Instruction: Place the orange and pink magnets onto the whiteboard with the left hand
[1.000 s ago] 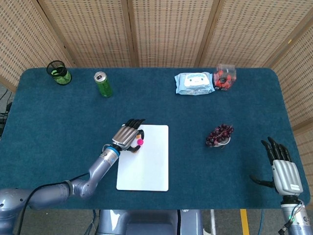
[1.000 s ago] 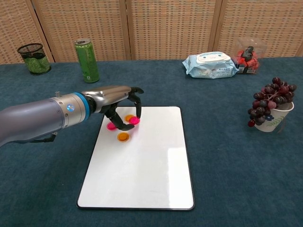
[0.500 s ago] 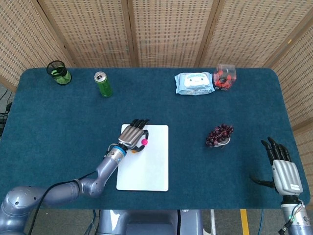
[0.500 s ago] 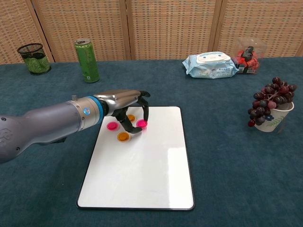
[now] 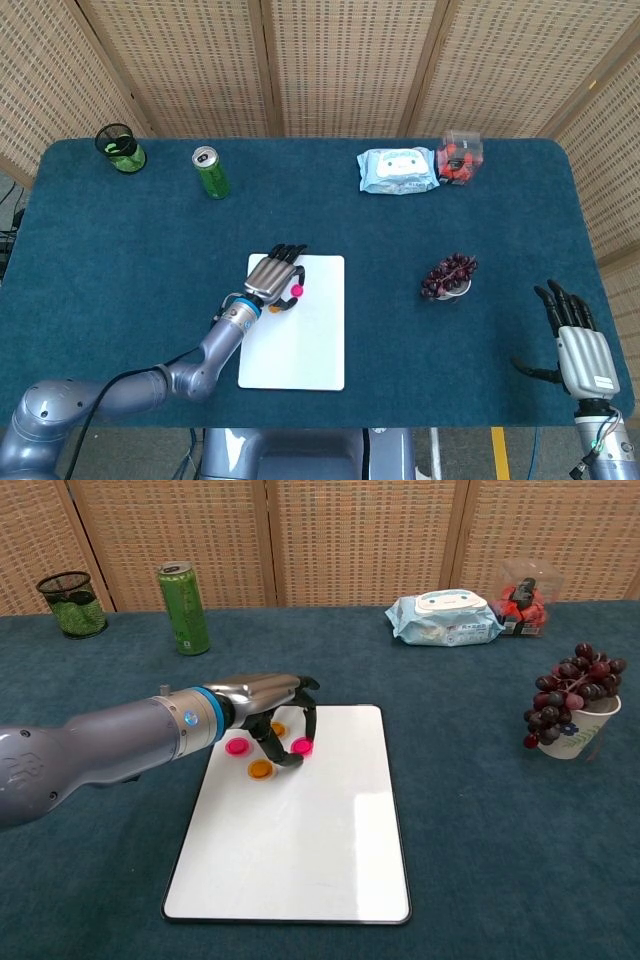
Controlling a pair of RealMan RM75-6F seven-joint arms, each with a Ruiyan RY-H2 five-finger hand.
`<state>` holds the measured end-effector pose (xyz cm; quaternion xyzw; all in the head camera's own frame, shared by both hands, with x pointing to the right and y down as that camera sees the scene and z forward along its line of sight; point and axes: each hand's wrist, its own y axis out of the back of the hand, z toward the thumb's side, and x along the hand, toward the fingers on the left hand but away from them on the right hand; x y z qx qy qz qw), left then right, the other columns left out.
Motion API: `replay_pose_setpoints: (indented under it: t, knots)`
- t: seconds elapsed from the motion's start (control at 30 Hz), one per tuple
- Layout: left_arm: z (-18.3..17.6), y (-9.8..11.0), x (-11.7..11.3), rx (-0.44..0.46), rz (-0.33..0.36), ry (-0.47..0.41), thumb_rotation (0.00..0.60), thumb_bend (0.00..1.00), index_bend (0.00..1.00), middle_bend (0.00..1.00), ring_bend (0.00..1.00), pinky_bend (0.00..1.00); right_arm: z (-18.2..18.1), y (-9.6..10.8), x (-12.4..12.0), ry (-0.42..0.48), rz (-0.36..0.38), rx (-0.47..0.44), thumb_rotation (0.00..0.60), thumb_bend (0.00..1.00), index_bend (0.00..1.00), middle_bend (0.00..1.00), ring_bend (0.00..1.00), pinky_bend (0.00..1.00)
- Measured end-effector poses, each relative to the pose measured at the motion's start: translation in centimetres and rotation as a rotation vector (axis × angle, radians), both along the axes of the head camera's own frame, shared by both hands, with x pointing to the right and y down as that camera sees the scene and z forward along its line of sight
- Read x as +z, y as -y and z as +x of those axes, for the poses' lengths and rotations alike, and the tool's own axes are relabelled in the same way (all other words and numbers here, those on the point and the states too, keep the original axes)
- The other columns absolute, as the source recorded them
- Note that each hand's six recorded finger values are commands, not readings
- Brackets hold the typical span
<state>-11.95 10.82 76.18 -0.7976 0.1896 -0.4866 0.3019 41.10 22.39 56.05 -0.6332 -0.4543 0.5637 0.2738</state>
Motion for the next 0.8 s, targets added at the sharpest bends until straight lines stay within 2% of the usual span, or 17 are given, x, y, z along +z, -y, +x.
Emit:
replay_pose_setpoints:
  t: [0.23, 0.3, 0.67, 0.8]
  knots:
    - [0.0, 0.1, 0.0, -0.005, 0.0, -0.002, 0.6, 0.34, 0.43, 0.0, 0.0, 0.0, 0.0, 0.0, 0.0, 0.0, 0.0, 0.001, 0.6, 0.0, 0.0, 0.0, 0.0, 0.0]
    - [0.1, 0.1, 0.0, -0.006, -0.001, -0.006, 0.6, 0.33, 0.39, 0.0, 0.0, 0.0, 0.0, 0.0, 0.0, 0.001, 0.0, 0.001, 0.6, 0.0, 0.0, 0.0, 0.0, 0.0]
    - [0.2, 0.1, -0.6, -0.004, -0.005, -0.021, 0.6, 0.32, 0.28, 0.0, 0.0, 0.0, 0.0, 0.0, 0.0, 0.001, 0.0, 0.002, 0.6, 0.0, 0.0, 0.0, 0.0, 0.0]
    - [0.4, 0.1, -0.9, -0.007, -0.004, -0.033, 0.6, 0.32, 0.19, 0.0, 0.0, 0.0, 0.0, 0.0, 0.0, 0.002, -0.001, 0.002, 0.6, 0.0, 0.0, 0.0, 0.0, 0.0]
